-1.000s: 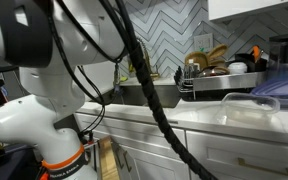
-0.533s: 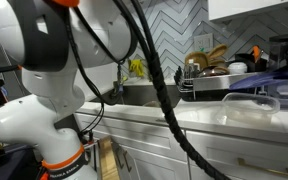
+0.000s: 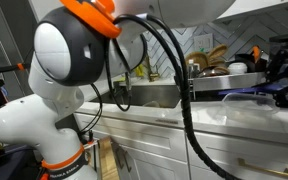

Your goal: Put the blue lid on the lunchbox and then put the lunchbox in the drying rack

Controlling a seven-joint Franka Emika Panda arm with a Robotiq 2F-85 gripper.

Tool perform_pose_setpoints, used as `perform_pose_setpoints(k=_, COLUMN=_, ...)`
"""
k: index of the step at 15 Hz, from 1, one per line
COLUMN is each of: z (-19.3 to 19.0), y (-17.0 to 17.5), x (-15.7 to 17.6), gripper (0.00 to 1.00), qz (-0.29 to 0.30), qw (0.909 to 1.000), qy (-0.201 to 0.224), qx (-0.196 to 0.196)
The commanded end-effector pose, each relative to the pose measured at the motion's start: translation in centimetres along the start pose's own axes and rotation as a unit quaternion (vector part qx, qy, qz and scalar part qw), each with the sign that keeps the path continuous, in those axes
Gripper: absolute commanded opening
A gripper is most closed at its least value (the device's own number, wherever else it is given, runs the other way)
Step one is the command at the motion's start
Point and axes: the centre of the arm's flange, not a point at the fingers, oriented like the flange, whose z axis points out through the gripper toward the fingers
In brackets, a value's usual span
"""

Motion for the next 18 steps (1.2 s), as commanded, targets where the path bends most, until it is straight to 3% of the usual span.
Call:
perform_pose_setpoints(k=1, z=0.4, y=1.1, x=2.1, gripper=0.02, qz=-0.032, qw=0.9992, qy=-0.022, qx=-0.002)
perform_pose_setpoints(k=6, z=0.8, y=1.4, x=4.2, gripper=0.02, qz=-0.064, qw=0.9971, qy=-0.036, qx=-0.02)
perform_pose_setpoints(k=8, z=0.7, y=0.8, x=4.7, gripper=0.02, qz=-0.054, qw=0.9982, qy=-0.014, qx=-0.024)
perform_pose_setpoints(k=9, z=2.5, y=0.7, x=2.9, gripper=0.07, qz=-0.058, qw=0.998, qy=-0.022, qx=-0.015)
perform_pose_setpoints(k=12, z=2.3, y=0.3, x=3.1, gripper=0.07, qz=-0.06, qw=0.9978, qy=-0.018, qx=-0.021)
perform_pose_setpoints(k=13, z=2.0, y=0.6, x=3.3, gripper=0.02, qz=-0.057, qw=0.9977, qy=-0.027, qx=-0.024)
perform_pose_setpoints(k=18, z=1.8, y=0.0, x=4.1, gripper=0.02, qz=-0.087, qw=0.9948, qy=-0.009, qx=-0.051)
